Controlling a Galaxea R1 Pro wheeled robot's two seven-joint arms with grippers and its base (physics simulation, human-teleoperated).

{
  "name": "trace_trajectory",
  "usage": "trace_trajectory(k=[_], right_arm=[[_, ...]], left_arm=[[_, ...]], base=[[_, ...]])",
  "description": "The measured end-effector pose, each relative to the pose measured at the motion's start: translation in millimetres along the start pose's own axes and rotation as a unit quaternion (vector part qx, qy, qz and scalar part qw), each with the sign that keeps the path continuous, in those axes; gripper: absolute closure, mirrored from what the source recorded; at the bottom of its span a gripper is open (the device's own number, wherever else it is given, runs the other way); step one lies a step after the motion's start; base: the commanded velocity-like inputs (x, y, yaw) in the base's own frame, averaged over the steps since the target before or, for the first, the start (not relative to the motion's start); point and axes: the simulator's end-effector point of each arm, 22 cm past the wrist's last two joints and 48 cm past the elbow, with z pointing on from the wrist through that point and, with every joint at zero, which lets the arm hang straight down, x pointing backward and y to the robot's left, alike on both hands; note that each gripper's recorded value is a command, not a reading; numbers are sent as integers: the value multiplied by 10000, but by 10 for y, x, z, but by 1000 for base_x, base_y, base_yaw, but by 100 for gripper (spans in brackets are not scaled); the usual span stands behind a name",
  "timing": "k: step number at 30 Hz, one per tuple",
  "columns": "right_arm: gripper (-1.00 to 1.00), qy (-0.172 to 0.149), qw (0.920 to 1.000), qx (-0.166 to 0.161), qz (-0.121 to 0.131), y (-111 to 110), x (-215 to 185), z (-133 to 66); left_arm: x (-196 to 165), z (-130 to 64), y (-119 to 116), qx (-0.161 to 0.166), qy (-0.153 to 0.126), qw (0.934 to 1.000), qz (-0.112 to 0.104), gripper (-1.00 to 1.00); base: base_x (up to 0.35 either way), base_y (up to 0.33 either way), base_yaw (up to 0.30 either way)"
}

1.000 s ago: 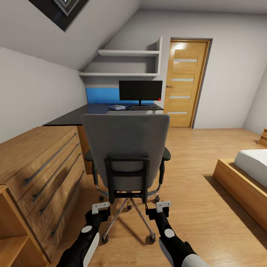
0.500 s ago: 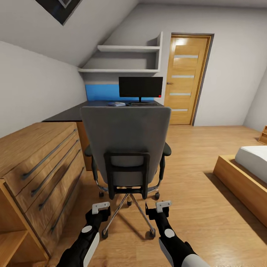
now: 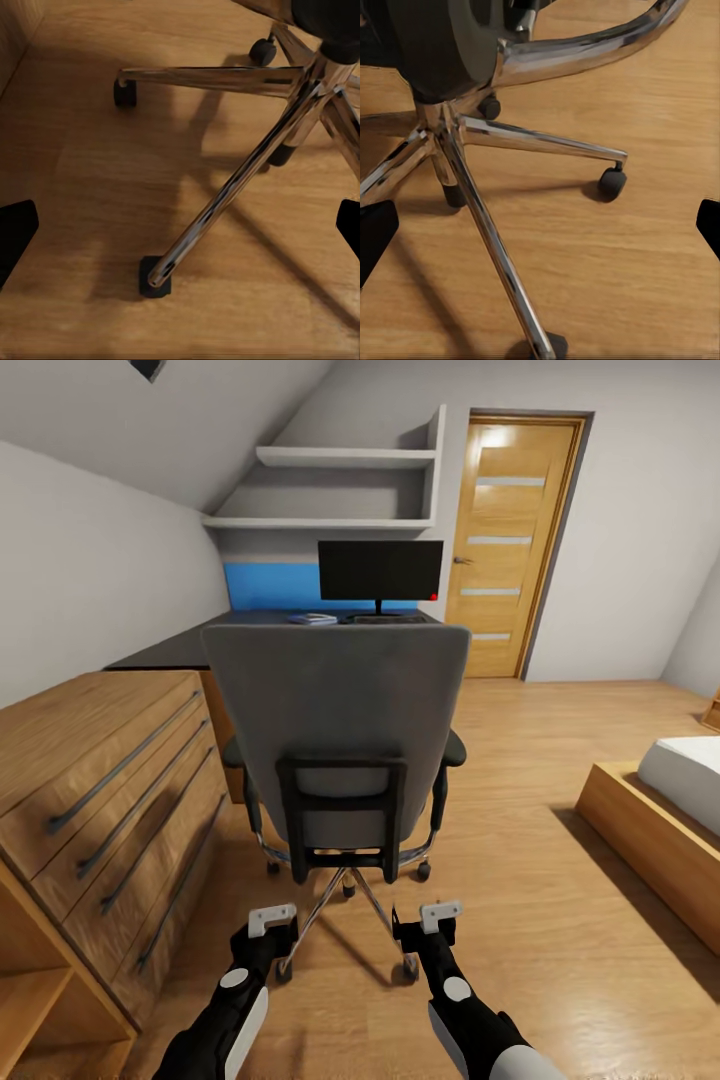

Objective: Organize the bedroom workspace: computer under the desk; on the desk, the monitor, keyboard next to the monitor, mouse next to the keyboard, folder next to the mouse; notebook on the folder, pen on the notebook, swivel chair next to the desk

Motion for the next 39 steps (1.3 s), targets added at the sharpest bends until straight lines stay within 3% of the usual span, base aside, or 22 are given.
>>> trace_trajectory(k=[6,19,26,39], right_arm=[[-100,0,10000,2,4,4,42,14],[-100,-295,9990,333,-3,-139,-116,16],[-100,-601,9975,375,41,-161,-266,9],[-100,-678,9970,374,61,-160,-299,4]], left_arm=[[52,24,3,-6,28,10000,-3,-100],[-142,15,6,-15,-413,9991,-75,-100],[-154,15,16,-29,-439,9990,-75,-100],[-156,13,5,-15,-444,9990,-79,-100]], base=[[0,0,0],[0,0,0],[0,0,0],[17,0,0]])
